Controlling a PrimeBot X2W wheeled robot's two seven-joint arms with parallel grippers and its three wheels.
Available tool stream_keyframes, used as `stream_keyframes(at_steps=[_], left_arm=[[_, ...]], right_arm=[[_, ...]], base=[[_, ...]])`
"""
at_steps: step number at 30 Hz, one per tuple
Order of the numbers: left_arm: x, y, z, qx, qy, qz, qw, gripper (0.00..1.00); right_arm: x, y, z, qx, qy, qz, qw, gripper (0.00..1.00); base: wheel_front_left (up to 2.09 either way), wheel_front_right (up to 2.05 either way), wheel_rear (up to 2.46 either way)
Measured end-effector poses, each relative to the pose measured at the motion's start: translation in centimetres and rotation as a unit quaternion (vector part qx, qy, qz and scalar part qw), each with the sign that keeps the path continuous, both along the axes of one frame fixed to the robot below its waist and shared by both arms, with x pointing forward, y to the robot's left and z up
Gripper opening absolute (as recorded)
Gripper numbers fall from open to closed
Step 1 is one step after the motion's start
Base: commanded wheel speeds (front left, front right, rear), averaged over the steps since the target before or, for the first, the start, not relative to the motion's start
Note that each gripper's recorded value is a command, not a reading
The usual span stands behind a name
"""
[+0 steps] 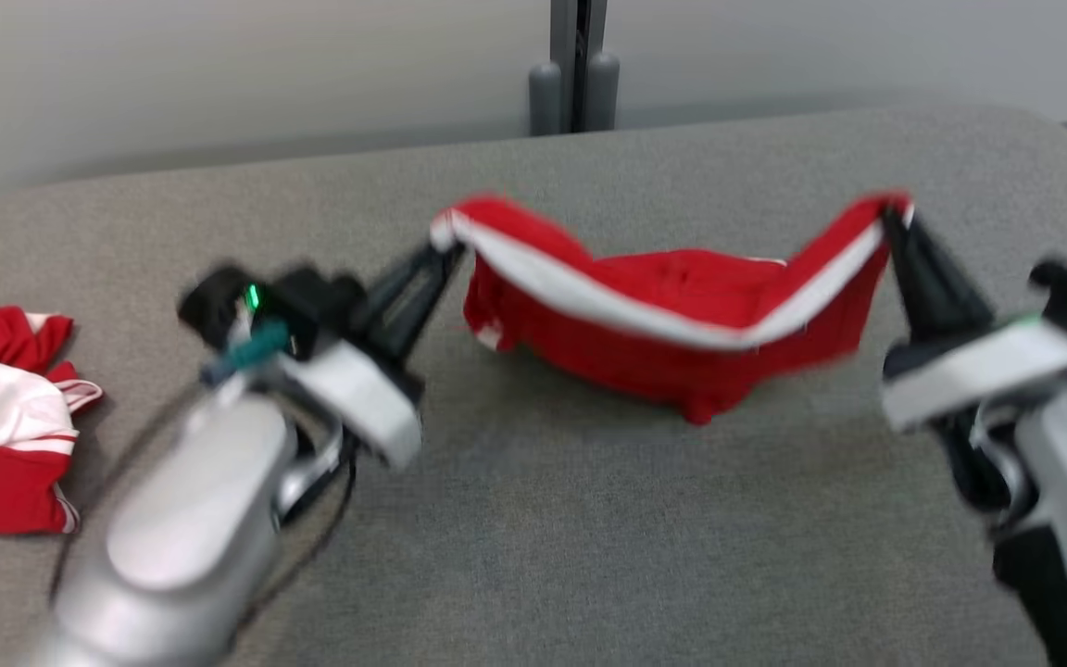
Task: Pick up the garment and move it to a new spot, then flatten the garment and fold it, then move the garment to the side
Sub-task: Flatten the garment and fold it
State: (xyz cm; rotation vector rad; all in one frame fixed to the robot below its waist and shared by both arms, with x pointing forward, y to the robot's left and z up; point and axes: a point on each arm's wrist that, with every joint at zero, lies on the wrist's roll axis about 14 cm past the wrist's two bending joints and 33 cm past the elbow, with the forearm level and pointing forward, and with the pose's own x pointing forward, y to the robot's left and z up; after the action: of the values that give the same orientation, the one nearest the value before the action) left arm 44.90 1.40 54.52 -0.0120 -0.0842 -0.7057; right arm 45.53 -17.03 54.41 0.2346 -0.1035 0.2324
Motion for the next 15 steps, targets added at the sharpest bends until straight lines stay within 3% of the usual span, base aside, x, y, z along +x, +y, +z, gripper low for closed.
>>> stream_keyframes(at_steps=[3, 8, 15], left_arm=[[3.6, -0.7, 3.6, 0.008, -0.027, -0.012, 1.000, 0.00], [11.6, -1.5, 11.4, -0.023, -0.069, -0.013, 0.997, 0.00], [19.2, -1.8, 15.8, -0.039, -0.101, 0.001, 0.994, 0.00]], right_arm=[[3.6, -0.5, 3.9, 0.006, -0.037, 0.000, 0.999, 0.00], [11.4, -1.4, 11.6, 0.038, -0.090, 0.001, 0.995, 0.00], [19.3, -2.1, 17.0, 0.069, -0.122, -0.009, 0.990, 0.00]], base=[[0.00, 0.00, 0.00], [0.00, 0.00, 0.00], [0.00, 0.00, 0.00]])
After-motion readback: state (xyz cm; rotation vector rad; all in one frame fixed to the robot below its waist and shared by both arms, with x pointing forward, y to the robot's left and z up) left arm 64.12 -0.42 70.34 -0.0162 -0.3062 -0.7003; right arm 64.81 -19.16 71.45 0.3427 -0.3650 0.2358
